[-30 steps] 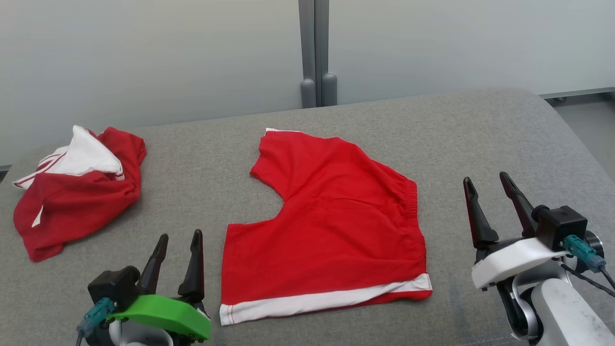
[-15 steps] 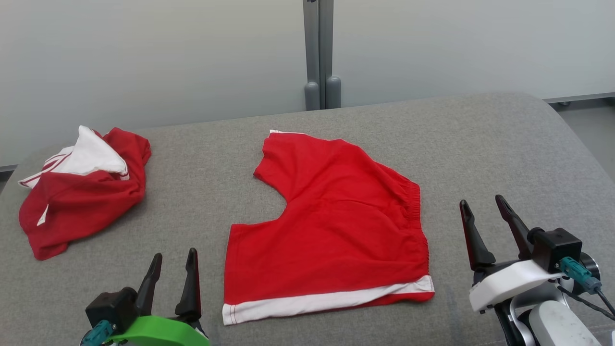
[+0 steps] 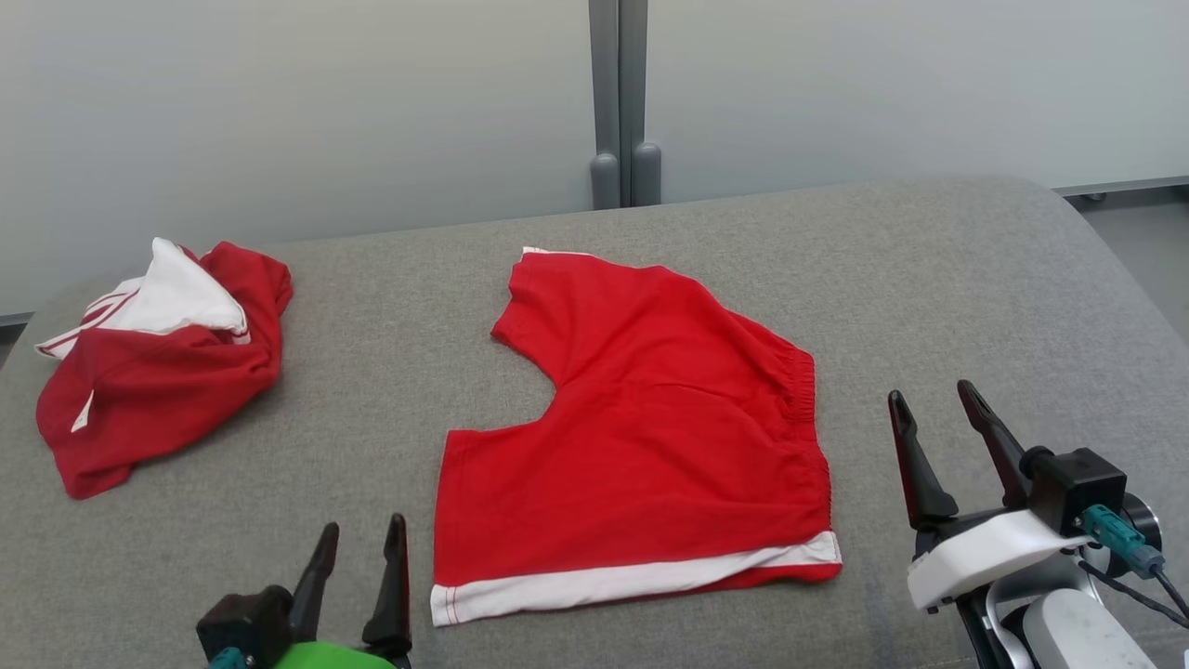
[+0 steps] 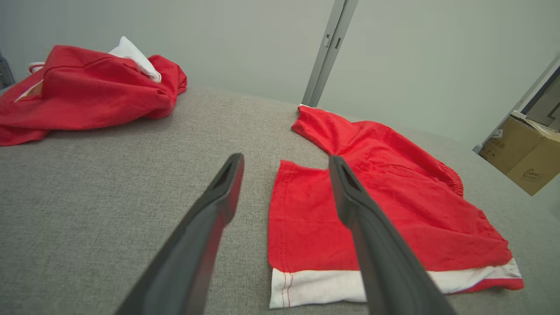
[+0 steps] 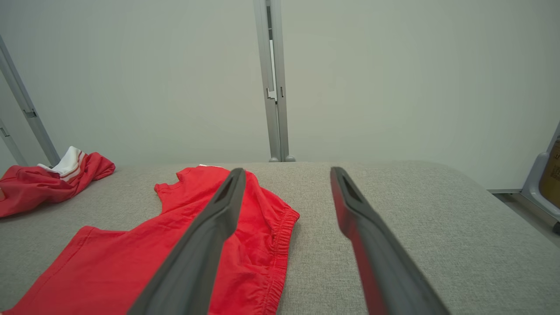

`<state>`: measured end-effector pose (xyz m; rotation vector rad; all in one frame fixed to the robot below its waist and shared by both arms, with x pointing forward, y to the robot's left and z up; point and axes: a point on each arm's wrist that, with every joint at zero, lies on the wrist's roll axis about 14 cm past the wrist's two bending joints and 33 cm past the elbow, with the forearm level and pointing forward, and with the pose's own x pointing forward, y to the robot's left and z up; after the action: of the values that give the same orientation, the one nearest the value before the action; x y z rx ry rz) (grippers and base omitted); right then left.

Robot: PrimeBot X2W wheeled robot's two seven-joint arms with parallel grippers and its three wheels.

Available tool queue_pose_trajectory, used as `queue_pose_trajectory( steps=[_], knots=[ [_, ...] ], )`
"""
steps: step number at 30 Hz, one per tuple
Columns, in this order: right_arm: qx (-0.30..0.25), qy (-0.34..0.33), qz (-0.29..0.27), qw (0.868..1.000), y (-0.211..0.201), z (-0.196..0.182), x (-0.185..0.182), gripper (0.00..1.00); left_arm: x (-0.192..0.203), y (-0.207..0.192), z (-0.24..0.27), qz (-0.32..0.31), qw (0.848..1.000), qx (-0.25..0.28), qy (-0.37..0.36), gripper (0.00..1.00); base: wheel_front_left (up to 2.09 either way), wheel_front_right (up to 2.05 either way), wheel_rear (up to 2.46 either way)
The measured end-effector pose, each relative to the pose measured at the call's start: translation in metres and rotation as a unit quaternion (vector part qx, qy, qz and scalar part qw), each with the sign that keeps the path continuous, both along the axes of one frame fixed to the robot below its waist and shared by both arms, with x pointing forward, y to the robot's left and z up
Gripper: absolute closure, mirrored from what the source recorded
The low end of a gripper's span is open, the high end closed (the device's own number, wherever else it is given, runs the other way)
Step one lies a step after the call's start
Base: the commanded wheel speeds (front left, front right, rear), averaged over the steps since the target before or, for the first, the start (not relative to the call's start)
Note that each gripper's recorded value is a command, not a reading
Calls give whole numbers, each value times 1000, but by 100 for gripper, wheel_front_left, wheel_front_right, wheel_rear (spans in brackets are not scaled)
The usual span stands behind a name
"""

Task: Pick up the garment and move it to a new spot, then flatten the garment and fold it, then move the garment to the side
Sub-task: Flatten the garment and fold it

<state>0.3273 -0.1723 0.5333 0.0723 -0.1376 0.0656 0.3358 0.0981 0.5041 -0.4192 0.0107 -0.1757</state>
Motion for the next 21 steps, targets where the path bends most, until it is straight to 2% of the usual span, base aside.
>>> queue_pose_trajectory(
  steps=[8,14,21],
  knots=[
    [-13,42,16,999,5,-28,-8,0,-17,-16,-43,-33,997,9,75,0,0,0,0],
    [-16,83,35,996,11,-53,-12,0,-29,-27,-83,-66,987,26,148,0,0,0,0],
    [-17,126,43,991,13,-79,-17,0,-26,-35,-102,-87,979,35,182,0,0,0,0]
  ],
)
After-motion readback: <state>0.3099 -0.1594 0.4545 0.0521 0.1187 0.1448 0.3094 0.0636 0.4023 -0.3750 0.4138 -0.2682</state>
